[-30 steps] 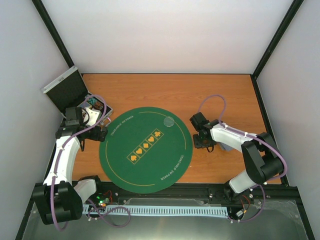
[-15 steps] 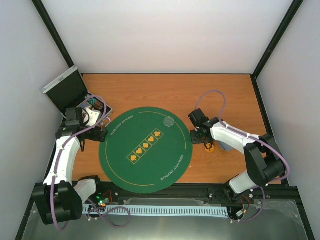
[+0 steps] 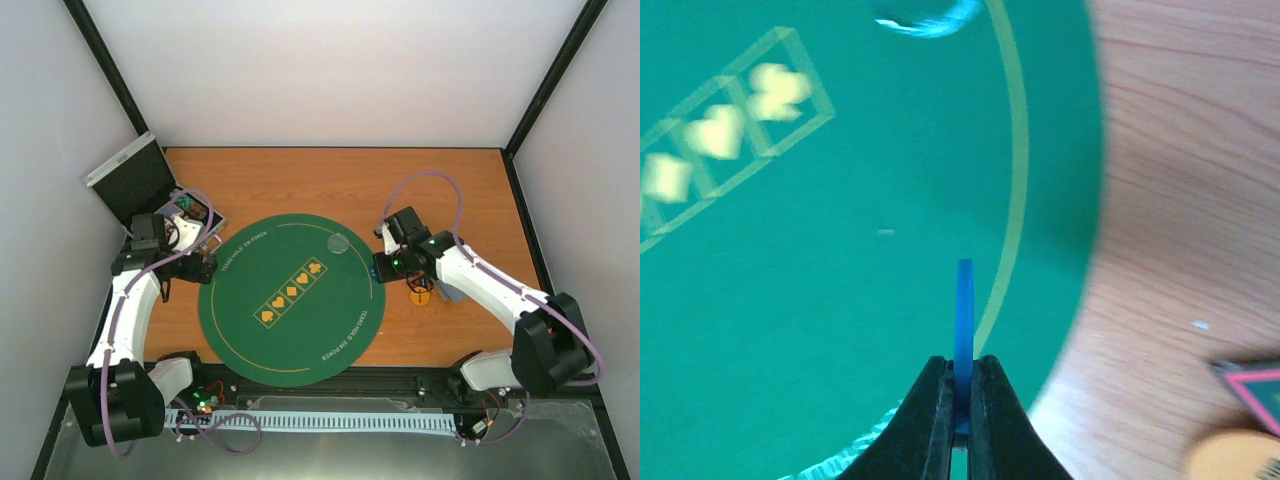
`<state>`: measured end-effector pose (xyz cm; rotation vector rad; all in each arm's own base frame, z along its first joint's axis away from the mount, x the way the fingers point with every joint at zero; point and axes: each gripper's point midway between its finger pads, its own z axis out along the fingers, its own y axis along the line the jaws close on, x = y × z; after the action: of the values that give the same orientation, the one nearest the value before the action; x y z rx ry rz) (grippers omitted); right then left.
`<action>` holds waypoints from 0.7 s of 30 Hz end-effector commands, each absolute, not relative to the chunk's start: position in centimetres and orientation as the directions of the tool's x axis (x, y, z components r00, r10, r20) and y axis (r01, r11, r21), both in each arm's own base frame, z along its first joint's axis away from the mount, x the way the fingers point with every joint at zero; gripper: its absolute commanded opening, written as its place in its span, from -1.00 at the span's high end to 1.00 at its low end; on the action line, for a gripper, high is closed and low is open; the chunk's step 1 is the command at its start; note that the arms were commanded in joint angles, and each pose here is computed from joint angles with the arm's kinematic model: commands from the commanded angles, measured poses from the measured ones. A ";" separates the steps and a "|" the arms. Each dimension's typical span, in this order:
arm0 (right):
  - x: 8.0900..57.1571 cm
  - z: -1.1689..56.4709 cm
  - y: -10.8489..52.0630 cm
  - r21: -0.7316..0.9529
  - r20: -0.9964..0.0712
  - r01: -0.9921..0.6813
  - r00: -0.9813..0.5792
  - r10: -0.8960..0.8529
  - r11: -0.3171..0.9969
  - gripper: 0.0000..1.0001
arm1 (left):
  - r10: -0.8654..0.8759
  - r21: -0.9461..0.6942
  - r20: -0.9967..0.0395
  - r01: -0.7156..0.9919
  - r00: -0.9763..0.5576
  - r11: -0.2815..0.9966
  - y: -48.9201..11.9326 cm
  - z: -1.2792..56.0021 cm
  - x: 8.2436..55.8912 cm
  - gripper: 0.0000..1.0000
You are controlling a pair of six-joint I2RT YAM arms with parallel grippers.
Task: Distribute texas hold em gaming equipment
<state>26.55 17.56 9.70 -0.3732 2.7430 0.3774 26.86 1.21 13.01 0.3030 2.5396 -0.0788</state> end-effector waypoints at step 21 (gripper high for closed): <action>15.2 29.5 37.0 0.320 -0.906 -0.947 -0.309 -0.290 0.007 0.94 | 0.352 -0.346 -0.872 0.937 -0.341 0.052 -21.9 29.4 17.7 -0.34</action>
<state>15.62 35.43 26.82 -1.2376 1.8070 1.3222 20.30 -20.56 30.27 1.1934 1.8023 -1.1907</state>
